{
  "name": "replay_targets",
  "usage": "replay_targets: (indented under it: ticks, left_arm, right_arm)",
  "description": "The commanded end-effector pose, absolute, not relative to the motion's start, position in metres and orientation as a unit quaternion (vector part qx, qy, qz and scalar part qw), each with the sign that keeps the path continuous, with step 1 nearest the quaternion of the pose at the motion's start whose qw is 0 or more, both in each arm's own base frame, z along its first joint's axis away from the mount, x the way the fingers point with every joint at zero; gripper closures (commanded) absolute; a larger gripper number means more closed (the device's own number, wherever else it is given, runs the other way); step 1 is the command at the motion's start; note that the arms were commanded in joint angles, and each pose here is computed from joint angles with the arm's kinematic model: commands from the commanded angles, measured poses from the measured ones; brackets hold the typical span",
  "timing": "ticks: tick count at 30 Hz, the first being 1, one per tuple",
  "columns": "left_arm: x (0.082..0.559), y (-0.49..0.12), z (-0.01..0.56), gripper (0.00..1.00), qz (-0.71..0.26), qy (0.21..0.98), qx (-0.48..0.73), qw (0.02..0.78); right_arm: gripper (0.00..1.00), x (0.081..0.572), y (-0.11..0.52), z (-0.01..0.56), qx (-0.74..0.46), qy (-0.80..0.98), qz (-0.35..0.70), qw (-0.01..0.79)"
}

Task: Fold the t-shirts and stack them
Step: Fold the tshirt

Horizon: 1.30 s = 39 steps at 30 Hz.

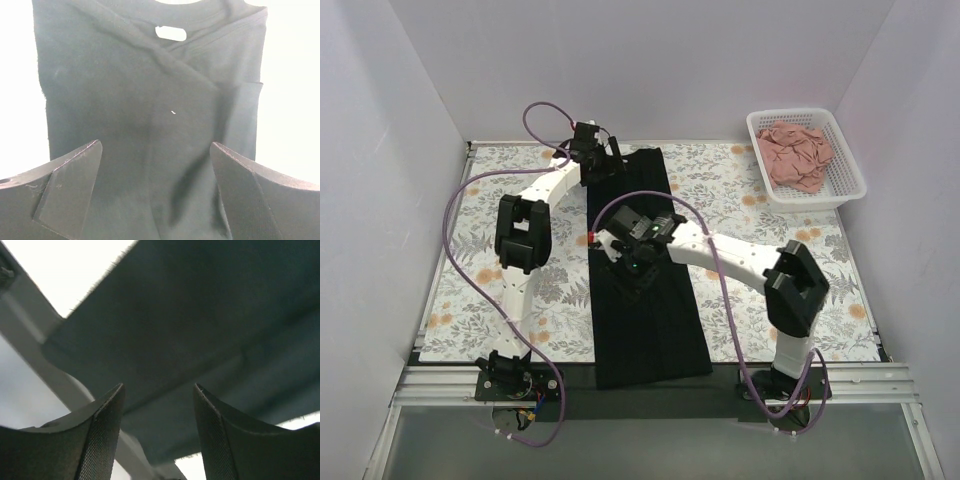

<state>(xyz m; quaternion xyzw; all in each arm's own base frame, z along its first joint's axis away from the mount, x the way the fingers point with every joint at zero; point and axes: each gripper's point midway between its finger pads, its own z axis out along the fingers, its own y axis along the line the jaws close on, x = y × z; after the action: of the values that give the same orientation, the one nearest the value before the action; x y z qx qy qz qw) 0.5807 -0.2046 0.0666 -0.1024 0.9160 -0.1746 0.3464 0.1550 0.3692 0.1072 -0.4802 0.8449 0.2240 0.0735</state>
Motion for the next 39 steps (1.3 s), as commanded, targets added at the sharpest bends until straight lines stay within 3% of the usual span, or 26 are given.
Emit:
replay_targets:
  ticks: [1,8,10,13,20,27,39]
  left_arm:
    - [0.578,-0.201,0.196,0.11,-0.206,0.866,-0.11,0.442]
    - [0.539,-0.165,0.254,0.1,-0.167,0.844,-0.147,0.489]
    - [0.52,-0.154,0.242,0.11,-0.145,0.853,-0.148,0.479]
    - [0.486,-0.135,0.272,0.11,-0.137,0.837,-0.158,0.506]
    - [0.4,-0.08,0.204,0.11,-0.044,0.858,-0.187,0.477]
    - [0.341,-0.033,0.182,0.13,0.031,0.845,-0.23,0.482]
    - [0.322,-0.018,0.173,0.15,0.05,0.835,-0.245,0.489]
  right_arm:
    - [0.37,0.149,0.317,0.087,-0.452,0.877,0.152,0.06]
    - [0.44,0.104,0.274,0.054,-0.417,0.896,0.151,-0.009]
    - [0.45,0.099,0.275,0.054,-0.411,0.898,0.159,-0.01]
    - [0.46,0.092,0.28,0.052,-0.41,0.896,0.169,-0.018]
    - [0.47,0.089,0.291,0.045,-0.388,0.909,0.152,-0.02]
    - [0.52,0.095,0.292,0.04,-0.358,0.927,0.109,0.008]
    - [0.62,0.091,0.294,0.025,-0.354,0.933,0.068,-0.009]
